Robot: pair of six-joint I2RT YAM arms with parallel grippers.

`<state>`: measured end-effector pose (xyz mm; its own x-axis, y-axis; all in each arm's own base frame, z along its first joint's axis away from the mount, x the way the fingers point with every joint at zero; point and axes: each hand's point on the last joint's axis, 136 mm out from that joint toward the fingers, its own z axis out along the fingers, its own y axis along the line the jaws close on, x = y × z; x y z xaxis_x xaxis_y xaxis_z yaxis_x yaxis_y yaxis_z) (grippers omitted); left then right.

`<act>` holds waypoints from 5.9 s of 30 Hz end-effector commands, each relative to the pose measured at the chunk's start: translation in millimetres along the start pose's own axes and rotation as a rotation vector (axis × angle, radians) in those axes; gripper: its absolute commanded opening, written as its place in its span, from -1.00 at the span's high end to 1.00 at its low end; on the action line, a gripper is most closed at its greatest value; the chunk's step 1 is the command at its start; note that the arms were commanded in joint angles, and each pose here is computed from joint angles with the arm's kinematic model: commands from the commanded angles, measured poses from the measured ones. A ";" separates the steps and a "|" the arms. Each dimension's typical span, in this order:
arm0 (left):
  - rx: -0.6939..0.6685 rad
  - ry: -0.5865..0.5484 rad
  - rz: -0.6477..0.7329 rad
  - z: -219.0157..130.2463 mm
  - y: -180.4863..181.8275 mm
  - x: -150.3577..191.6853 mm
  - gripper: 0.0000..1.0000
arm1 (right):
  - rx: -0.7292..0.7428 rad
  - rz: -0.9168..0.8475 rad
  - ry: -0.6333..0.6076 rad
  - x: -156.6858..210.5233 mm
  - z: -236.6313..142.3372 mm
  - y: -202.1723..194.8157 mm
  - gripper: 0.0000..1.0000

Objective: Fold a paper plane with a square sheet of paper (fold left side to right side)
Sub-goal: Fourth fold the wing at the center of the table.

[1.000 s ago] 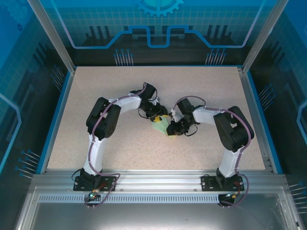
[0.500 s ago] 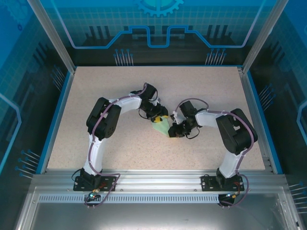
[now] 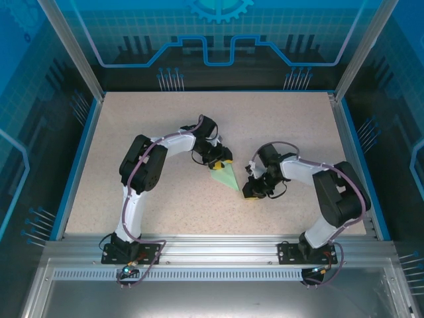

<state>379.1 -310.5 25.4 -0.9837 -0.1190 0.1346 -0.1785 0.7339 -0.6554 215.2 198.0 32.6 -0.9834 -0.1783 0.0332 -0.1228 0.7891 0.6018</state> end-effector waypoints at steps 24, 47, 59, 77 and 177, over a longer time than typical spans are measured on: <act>-0.139 -0.022 -0.052 -11.3 47.1 -17.3 -0.07 | 0.165 0.178 0.071 -31.9 41.0 -33.2 0.74; -0.071 -0.185 -0.032 -106.2 69.5 -109.1 -0.17 | 0.141 0.163 0.069 -31.3 45.5 -33.4 0.76; 0.060 -0.141 0.100 -102.8 -15.0 -12.2 -0.06 | 0.154 0.165 0.065 -29.3 46.4 -39.5 0.79; 0.107 0.023 0.047 -11.4 -30.5 42.2 0.53 | 0.156 0.172 0.074 -27.6 49.5 -42.2 0.82; -0.121 -0.289 0.065 -137.4 35.6 -79.4 0.03 | 0.059 0.021 -0.115 -63.3 9.7 3.8 0.57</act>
<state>459.3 -178.6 40.6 -0.9673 -0.2465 -0.0600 -0.1880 0.8552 -0.4830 276.2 229.5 15.5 -0.9944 -0.1041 -0.0164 -0.0933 0.7971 0.5966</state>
